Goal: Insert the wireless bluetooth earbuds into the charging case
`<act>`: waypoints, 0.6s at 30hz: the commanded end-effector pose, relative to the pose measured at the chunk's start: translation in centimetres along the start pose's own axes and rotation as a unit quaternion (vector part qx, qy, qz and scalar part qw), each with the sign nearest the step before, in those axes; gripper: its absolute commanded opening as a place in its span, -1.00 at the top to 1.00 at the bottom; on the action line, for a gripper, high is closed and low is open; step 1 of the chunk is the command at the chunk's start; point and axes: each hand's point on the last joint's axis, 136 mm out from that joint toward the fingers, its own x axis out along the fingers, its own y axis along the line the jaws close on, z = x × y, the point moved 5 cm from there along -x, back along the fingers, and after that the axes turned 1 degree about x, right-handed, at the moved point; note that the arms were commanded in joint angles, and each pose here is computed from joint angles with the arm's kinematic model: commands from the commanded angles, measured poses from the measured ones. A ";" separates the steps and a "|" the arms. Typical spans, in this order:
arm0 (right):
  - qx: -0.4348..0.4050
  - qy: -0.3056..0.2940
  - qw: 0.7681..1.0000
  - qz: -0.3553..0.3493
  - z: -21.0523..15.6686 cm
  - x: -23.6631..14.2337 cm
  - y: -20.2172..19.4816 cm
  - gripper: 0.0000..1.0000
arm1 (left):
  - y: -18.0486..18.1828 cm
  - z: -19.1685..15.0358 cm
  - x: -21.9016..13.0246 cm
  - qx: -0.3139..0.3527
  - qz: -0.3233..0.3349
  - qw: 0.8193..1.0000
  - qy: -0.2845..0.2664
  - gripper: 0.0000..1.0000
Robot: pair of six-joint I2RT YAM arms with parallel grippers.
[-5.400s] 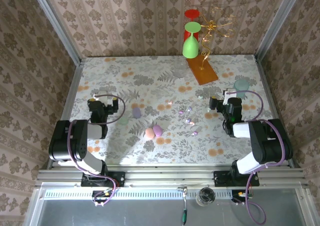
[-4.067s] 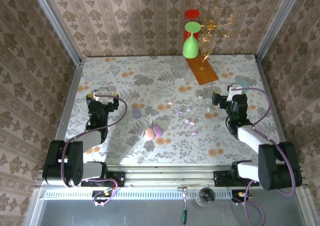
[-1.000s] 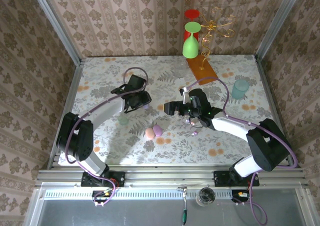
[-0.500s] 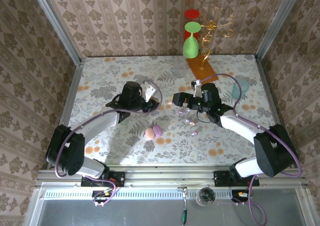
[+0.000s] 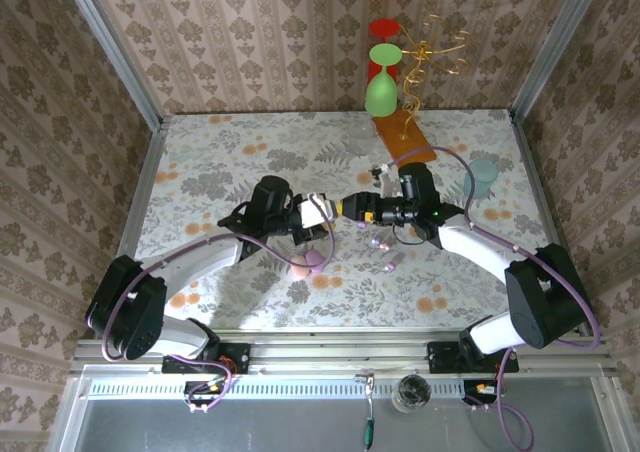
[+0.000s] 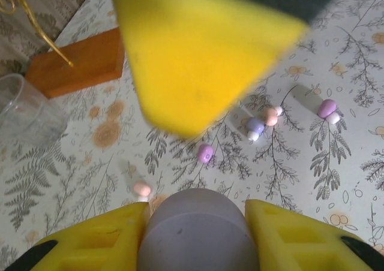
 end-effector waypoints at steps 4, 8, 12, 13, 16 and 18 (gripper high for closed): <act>-0.017 0.054 0.998 0.027 -1.1 1.5 1.3 -0.53 | 0.0 1.8 0.4 0.036 -0.007 0.998 -0.043 0.80; -0.007 0.058 0.998 0.024 -1.0 2.0 1.4 -0.36 | -0.4 2.0 0.4 0.038 -0.010 0.998 -0.048 0.80; 0.004 0.063 0.998 0.020 -1.0 2.5 1.1 -0.16 | -0.8 2.2 0.3 0.043 -0.019 0.997 -0.054 0.80; 0.006 0.064 0.998 0.020 -1.0 2.6 1.0 -0.10 | -0.9 2.3 0.3 0.043 -0.021 0.997 -0.057 0.80; 0.012 0.067 0.997 0.019 -1.0 2.7 1.0 0.21 | -1.0 2.4 0.1 0.042 -0.020 0.997 -0.068 0.80; 0.014 0.066 0.998 0.019 -0.9 2.6 1.0 0.43 | -1.0 2.5 0.0 0.041 -0.013 0.996 -0.075 0.80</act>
